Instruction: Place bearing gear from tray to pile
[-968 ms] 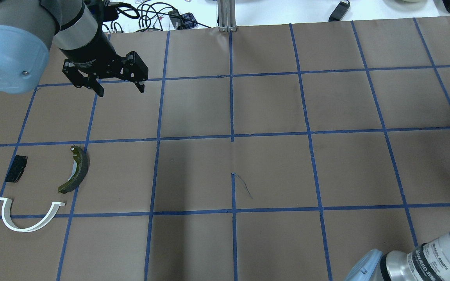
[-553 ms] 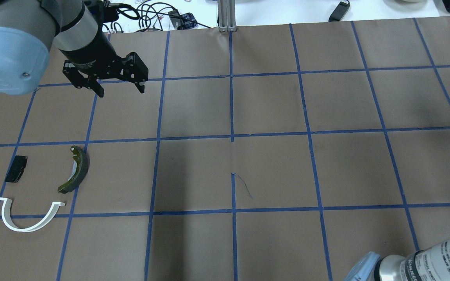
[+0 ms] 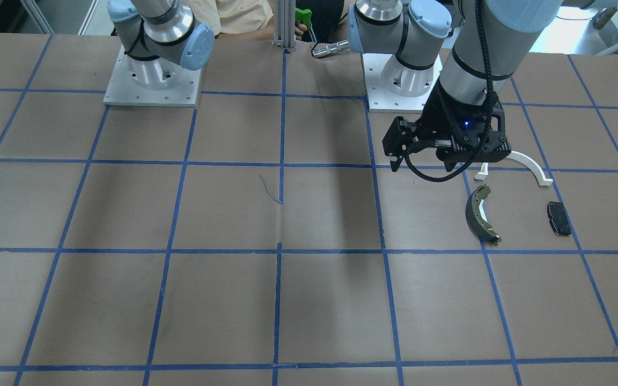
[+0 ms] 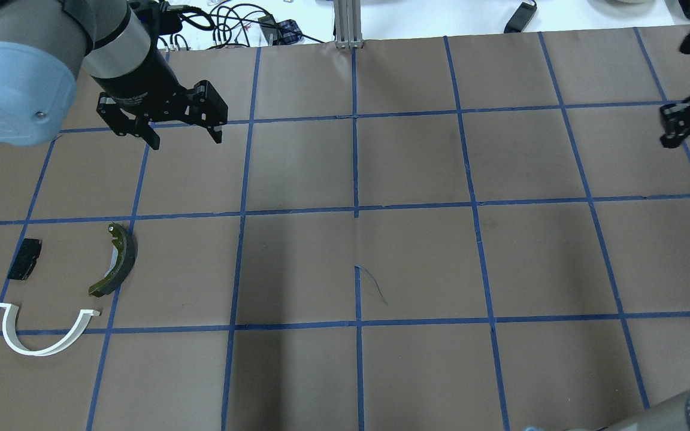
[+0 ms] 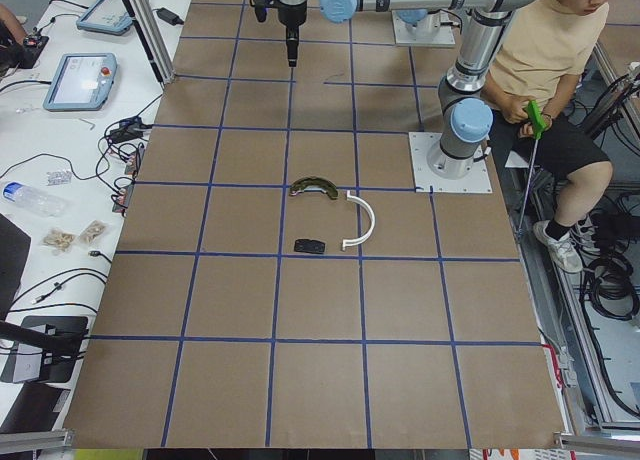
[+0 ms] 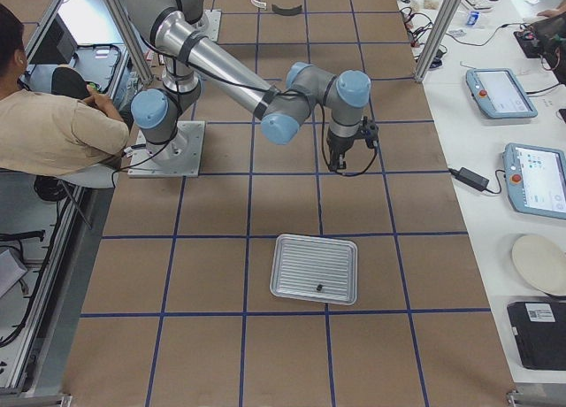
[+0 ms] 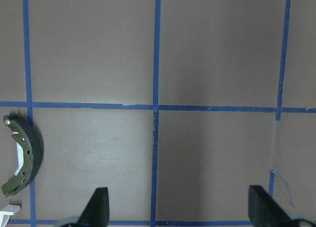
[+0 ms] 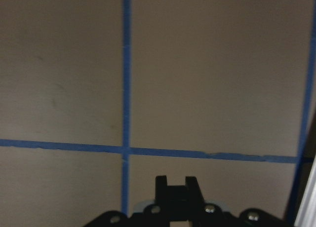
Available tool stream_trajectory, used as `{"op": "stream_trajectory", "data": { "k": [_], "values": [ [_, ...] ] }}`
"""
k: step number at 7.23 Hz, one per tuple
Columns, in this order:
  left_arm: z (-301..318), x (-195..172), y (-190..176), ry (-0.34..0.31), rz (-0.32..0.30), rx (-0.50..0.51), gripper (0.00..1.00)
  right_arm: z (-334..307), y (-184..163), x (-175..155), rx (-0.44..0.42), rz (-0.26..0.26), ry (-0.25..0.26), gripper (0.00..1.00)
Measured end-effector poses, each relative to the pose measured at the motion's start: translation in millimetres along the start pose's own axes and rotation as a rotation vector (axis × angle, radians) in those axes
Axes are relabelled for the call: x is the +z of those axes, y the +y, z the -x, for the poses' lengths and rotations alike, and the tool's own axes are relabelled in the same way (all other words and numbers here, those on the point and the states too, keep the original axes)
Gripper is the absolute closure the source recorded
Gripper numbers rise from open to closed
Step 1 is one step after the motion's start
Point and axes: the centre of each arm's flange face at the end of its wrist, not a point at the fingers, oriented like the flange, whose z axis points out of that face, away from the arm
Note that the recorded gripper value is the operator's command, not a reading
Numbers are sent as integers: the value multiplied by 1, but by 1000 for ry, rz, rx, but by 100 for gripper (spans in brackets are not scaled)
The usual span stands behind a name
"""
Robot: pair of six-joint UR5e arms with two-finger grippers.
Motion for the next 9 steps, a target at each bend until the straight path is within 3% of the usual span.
{"op": "stream_trajectory", "data": {
  "k": [2, 3, 7, 8, 9],
  "values": [
    [0, 0, 0, 0, 0, 1, 0, 149, -15, 27, 33, 18, -58, 91],
    [0, 0, 0, 0, 0, 2, 0, 223, -15, 34, 75, 0, -63, 90],
    [0, 1, 1, -2, 1, 5, 0, 472, 32, 76, 239, -40, -95, 83],
    [0, 1, 1, -2, 1, 5, 0, 510, 45, 89, 278, -46, -127, 65],
    [0, 1, 1, -3, 1, 5, 0, 530, 52, 100, 314, -48, -151, 9]
  ]
}}
